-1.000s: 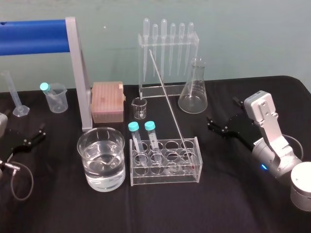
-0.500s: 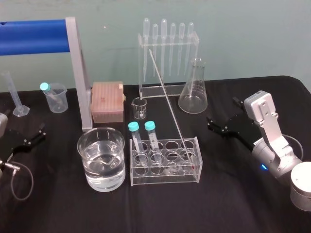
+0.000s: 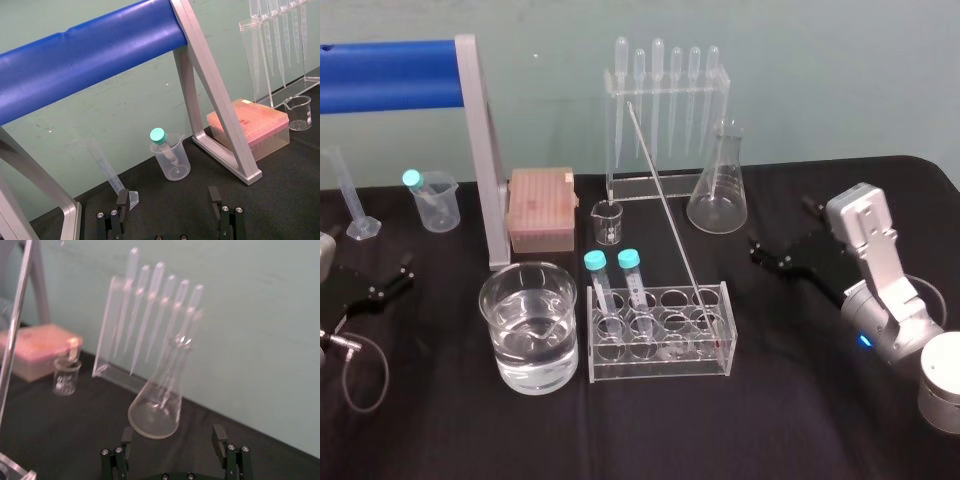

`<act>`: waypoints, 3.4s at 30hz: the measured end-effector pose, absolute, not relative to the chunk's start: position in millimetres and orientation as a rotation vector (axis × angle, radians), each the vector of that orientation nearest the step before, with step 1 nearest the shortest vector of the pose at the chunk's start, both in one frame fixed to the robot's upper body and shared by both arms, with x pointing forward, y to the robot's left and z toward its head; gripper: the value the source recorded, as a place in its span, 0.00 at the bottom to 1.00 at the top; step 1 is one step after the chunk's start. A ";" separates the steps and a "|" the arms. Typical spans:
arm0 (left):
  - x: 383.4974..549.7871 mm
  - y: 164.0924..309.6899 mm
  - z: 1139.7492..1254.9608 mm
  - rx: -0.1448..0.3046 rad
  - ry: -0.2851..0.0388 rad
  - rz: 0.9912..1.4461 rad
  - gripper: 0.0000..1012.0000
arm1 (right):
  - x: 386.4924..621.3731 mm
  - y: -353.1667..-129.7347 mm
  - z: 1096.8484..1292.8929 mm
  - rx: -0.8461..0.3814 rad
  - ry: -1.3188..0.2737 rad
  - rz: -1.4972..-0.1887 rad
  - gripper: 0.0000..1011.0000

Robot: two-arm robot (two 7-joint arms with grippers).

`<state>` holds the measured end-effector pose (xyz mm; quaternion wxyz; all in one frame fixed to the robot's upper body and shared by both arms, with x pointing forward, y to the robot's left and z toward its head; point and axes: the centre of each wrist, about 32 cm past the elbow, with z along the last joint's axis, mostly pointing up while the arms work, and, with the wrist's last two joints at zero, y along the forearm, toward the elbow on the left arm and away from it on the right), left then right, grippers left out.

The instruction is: Hold the thermometer with one hand and immerse one end into the beaker, then reinsert it into the test tube rack.

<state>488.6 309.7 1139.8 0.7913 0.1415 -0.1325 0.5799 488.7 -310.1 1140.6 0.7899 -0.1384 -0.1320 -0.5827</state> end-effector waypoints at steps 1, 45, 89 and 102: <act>488.6 309.7 1139.8 0.304 -0.285 1.248 1.00 | 488.4 -310.4 1142.7 -0.282 -0.285 -1.267 0.99; 488.6 309.7 1139.8 0.304 -0.285 1.248 1.00 | 517.4 -237.9 1222.3 0.141 -0.004 -0.944 0.99; 488.6 309.7 1139.8 0.305 -0.285 1.248 1.00 | 537.6 -222.7 1221.2 -0.021 0.076 -0.952 0.99; 488.6 309.7 1139.8 0.304 -0.285 1.248 1.00 | 537.6 -223.0 1221.3 -0.020 0.076 -0.952 0.99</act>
